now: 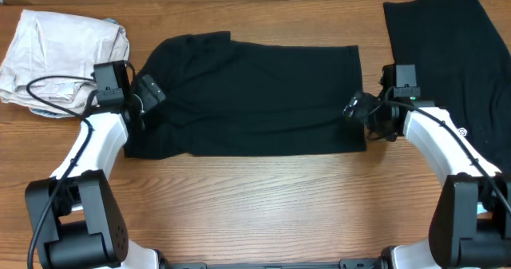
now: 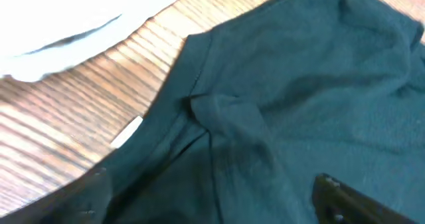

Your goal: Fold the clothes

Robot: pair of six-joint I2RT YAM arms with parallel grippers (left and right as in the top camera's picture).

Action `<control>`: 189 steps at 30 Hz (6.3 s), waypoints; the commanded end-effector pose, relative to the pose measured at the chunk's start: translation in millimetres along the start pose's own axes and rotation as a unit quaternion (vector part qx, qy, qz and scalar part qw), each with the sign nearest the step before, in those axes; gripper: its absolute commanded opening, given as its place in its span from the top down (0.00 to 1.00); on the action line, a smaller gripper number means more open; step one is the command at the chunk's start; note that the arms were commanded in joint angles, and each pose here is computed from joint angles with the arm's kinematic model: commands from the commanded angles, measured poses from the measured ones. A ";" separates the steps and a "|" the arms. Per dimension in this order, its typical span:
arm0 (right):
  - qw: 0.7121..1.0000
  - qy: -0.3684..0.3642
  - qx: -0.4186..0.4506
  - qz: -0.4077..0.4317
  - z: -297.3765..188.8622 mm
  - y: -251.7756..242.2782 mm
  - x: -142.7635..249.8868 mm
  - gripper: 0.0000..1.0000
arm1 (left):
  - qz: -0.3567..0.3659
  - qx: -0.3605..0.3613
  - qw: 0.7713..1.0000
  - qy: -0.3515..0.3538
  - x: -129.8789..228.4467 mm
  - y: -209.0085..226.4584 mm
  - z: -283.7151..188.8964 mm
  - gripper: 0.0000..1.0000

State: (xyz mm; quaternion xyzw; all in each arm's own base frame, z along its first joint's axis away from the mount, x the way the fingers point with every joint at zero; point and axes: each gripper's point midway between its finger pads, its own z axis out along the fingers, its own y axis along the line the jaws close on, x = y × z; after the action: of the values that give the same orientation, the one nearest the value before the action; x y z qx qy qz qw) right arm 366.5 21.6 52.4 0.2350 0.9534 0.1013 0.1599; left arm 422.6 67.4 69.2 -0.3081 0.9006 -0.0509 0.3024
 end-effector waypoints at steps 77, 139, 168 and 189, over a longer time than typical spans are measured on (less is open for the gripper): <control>0.943 0.268 0.135 0.145 -19.2 -84.4 134.4 0.96 | 0.010 -0.241 0.883 0.404 157.0 97.0 -85.6 0.96; 0.996 0.062 -0.035 -0.056 -143.6 10.5 12.1 0.31 | 0.377 0.077 0.923 0.014 -10.4 -157.3 92.1 0.37; 0.996 0.061 -0.026 -0.058 -143.4 7.2 11.8 0.31 | 0.351 0.102 0.931 0.023 -35.1 -179.9 30.3 0.96; 0.995 0.060 -0.027 -0.071 -143.4 7.4 11.7 0.31 | 0.268 -0.003 0.888 0.373 113.8 -88.3 -39.5 0.83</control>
State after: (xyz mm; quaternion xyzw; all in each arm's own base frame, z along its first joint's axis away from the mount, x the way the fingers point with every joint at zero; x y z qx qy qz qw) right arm 303.6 17.1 175.2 0.1643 0.9727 0.1328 0.0965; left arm 391.7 -68.7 82.7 -0.0042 0.9973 -0.0728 -0.0131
